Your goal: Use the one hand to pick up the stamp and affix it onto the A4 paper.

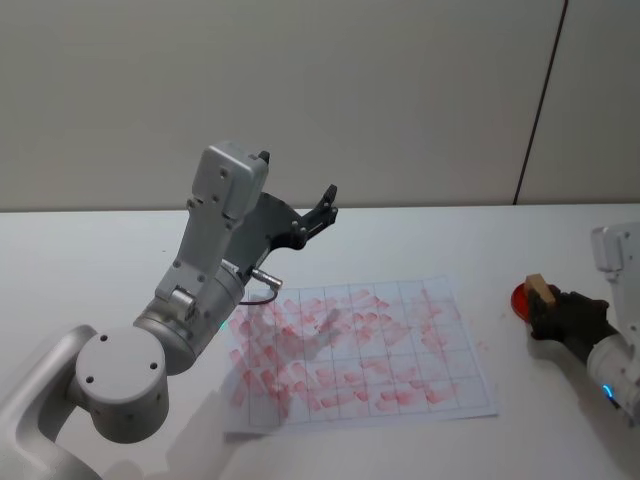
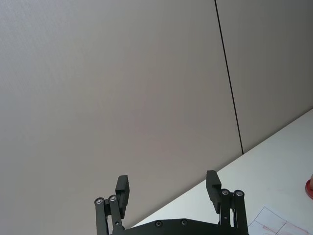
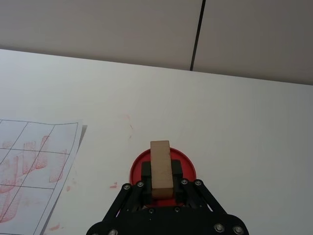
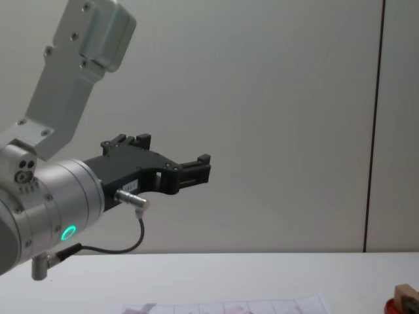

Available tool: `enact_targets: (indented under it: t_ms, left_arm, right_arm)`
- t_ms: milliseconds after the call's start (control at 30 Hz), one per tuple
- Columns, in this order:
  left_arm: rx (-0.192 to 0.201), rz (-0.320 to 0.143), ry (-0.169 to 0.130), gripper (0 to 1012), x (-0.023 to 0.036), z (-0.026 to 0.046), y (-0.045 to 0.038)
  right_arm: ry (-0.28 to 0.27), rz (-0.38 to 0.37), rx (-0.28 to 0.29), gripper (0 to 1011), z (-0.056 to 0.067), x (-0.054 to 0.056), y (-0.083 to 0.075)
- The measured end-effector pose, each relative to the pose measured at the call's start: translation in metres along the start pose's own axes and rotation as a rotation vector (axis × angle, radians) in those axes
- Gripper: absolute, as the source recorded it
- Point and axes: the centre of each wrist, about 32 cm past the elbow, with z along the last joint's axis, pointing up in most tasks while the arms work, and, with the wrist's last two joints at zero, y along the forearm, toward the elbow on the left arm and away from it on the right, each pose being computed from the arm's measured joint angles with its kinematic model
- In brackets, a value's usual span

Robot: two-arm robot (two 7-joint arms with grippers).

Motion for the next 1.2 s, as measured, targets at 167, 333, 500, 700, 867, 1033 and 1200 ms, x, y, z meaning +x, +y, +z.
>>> enact_targets:
  t_ms: [167,333,500,700,867,1033,1200]
  left_arm:
    - [0.000,0.000,0.000,1001,0.0000,0.0000,0.0000]
    - [0.000,0.000,0.000,1001,0.0000,0.0000,0.0000]
    - [0.000,0.000,0.000,1001,0.0000,0.0000,0.0000]
    - [0.000,0.000,0.000,1001,0.0000,0.0000,0.0000]
    - [0.000,0.000,0.000,1001,0.0000,0.0000,0.0000]
    - [0.000,0.000,0.000,1001,0.0000,0.0000,0.0000]
    - [0.000,0.000,0.000,1001,0.0000,0.0000,0.0000]
  right_arm:
    - [0.003,0.011,0.023,224,0.006,-0.002,-0.004]
    - [0.002,0.025,0.074,224,0.018,-0.004,-0.009]
    - [-0.002,0.056,0.145,224,0.036,-0.009,-0.016]
    - [-0.011,0.096,0.192,224,0.050,-0.018,-0.022]
    - [-0.021,0.119,0.192,224,0.054,-0.026,-0.022]
    - [-0.037,0.139,0.173,224,0.053,-0.036,-0.016]
    - [-0.054,0.150,0.147,224,0.049,-0.045,-0.009]
